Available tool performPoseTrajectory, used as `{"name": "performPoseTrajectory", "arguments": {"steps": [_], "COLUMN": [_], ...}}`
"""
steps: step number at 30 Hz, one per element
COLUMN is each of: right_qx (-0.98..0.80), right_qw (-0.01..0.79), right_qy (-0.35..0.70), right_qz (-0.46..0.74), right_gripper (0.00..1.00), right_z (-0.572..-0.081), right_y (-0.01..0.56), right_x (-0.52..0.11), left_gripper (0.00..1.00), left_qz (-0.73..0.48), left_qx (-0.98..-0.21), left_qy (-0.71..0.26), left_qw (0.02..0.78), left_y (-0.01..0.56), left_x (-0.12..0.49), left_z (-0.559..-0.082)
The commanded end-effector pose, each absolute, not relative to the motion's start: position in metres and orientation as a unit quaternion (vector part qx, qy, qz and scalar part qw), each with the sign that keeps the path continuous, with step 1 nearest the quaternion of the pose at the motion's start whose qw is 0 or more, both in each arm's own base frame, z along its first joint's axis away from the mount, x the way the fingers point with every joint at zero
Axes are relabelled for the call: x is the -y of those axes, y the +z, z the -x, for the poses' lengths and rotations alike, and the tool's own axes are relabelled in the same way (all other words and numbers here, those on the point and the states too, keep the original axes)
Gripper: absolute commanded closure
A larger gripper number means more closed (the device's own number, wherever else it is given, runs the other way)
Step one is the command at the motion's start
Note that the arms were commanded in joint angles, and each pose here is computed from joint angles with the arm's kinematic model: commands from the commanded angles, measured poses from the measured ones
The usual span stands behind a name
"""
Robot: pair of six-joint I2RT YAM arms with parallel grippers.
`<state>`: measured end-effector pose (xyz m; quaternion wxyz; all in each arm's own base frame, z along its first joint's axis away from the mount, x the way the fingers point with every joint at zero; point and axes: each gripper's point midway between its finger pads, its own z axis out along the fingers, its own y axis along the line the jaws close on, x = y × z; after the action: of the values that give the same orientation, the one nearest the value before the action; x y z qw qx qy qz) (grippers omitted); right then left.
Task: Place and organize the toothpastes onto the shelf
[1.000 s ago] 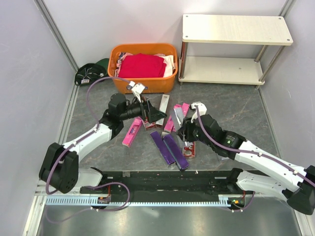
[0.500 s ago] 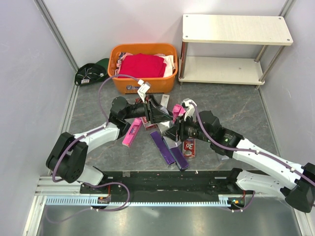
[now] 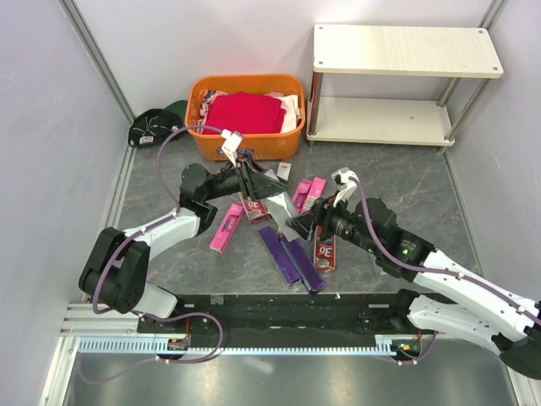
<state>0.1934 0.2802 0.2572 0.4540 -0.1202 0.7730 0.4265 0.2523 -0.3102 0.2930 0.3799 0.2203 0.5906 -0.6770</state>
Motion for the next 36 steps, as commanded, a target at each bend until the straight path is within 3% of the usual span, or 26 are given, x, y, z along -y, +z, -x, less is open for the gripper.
{"name": "performPoseTrajectory", "arguments": {"steps": [1,14,15,19,20,21,23,24,25,28,32,36], "right_qx": [-0.759,-0.769,-0.768,-0.751,-0.749,-0.748,-0.747,-0.747,-0.747,-0.745,-0.75,-0.754], "right_qw": [0.481,0.467,0.47,0.483,0.482,0.482,0.479,0.479,0.479,0.485,0.489,0.491], "right_qy": [0.429,0.423,0.424,0.441,0.445,0.447,0.451,0.453,0.454,0.453,0.443,0.435], "right_qz": [0.094,0.104,0.101,0.092,0.091,0.09,0.088,0.085,0.083,0.065,0.041,0.025], "right_gripper": [0.27,0.3,0.34,0.72,0.75,0.8,0.81,0.82,0.82,0.84,0.86,0.89], "right_z": [-0.197,-0.199,-0.199,-0.2,-0.199,-0.199,-0.198,-0.197,-0.197,-0.199,-0.203,-0.206], "right_y": [0.267,0.243,0.245,0.257,0.259,0.26,0.261,0.261,0.262,0.265,0.263,0.26], "right_x": [-0.27,-0.277,-0.277,-0.277,-0.278,-0.278,-0.278,-0.278,-0.277,-0.272,-0.264,-0.26], "left_gripper": [0.76,0.77,0.77,0.75,0.73,0.71,0.57,0.49,0.34,0.1,0.03,0.0], "left_qz": [-0.194,-0.189,-0.189,-0.192,-0.192,-0.192,-0.191,-0.192,-0.192,-0.173,-0.157,-0.09], "left_qx": [-0.562,-0.542,-0.543,-0.544,-0.544,-0.544,-0.553,-0.554,-0.559,-0.591,-0.648,-0.753], "left_qy": [-0.691,-0.72,-0.721,-0.72,-0.719,-0.718,-0.713,-0.71,-0.705,-0.675,-0.598,-0.463], "left_qw": [0.41,0.389,0.388,0.387,0.387,0.388,0.387,0.39,0.392,0.407,0.444,0.46], "left_y": [0.326,0.33,0.329,0.327,0.327,0.327,0.322,0.323,0.321,0.312,0.292,0.25], "left_x": [0.299,0.3,0.3,0.3,0.3,0.299,0.299,0.298,0.298,0.293,0.281,0.25], "left_z": [-0.268,-0.266,-0.266,-0.265,-0.265,-0.265,-0.267,-0.267,-0.268,-0.277,-0.297,-0.323]}}
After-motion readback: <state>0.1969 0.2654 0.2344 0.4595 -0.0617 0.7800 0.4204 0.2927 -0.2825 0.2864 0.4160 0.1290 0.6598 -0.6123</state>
